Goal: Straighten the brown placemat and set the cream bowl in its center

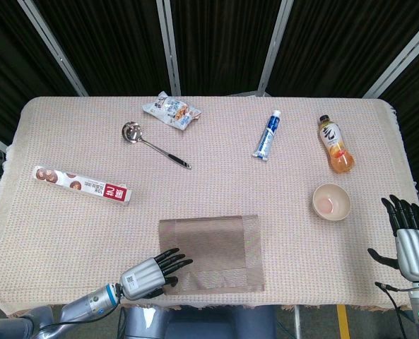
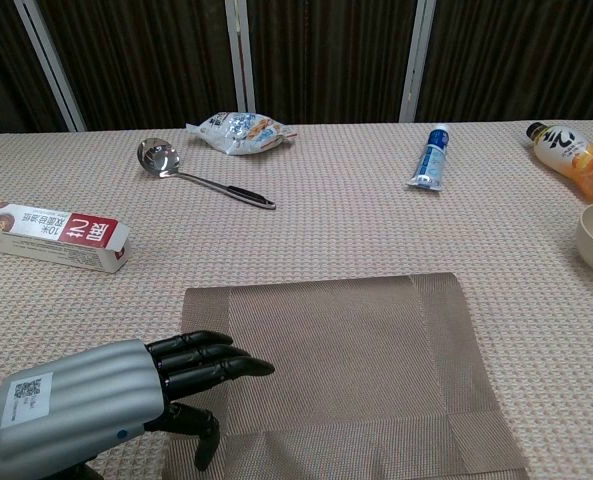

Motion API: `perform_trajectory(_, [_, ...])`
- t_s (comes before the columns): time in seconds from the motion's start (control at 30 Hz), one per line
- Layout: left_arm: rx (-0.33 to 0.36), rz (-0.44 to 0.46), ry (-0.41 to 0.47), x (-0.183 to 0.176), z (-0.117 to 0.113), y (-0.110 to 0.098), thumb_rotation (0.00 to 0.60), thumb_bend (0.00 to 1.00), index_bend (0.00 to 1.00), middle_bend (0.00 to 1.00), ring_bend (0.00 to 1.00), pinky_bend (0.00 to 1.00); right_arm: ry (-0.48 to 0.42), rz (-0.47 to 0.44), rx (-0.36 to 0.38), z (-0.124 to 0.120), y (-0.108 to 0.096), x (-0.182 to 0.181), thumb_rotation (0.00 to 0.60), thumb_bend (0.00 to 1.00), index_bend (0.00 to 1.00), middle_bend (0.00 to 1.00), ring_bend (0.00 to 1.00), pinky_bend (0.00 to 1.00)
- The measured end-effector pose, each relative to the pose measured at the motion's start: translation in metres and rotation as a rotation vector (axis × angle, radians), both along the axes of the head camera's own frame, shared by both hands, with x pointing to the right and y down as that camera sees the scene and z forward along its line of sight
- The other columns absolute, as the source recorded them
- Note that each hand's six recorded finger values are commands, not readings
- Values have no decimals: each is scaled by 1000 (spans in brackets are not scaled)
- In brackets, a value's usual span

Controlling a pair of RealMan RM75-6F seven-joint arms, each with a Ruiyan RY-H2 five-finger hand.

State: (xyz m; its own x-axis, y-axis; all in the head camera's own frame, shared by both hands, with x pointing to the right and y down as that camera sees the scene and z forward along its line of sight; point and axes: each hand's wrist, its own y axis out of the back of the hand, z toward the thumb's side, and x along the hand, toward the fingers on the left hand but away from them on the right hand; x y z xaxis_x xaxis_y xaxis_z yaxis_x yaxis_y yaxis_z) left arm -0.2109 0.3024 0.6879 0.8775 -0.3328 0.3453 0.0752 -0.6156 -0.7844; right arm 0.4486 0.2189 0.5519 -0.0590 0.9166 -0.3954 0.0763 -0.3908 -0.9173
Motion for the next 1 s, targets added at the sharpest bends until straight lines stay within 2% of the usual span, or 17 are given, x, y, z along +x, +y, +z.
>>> perform_trajectory(0.27, [20,-20,-5,-4,-4,-11,600,278,462,0,0,0,-1,0,2,-1,0,0,600,0,0,0,0,0])
perform_trajectory(1.0, [5,-6,-9,6,2,-5,600,280,461,0,0,0,3,0,-8,0,0,0,600,0,0,0,0,0])
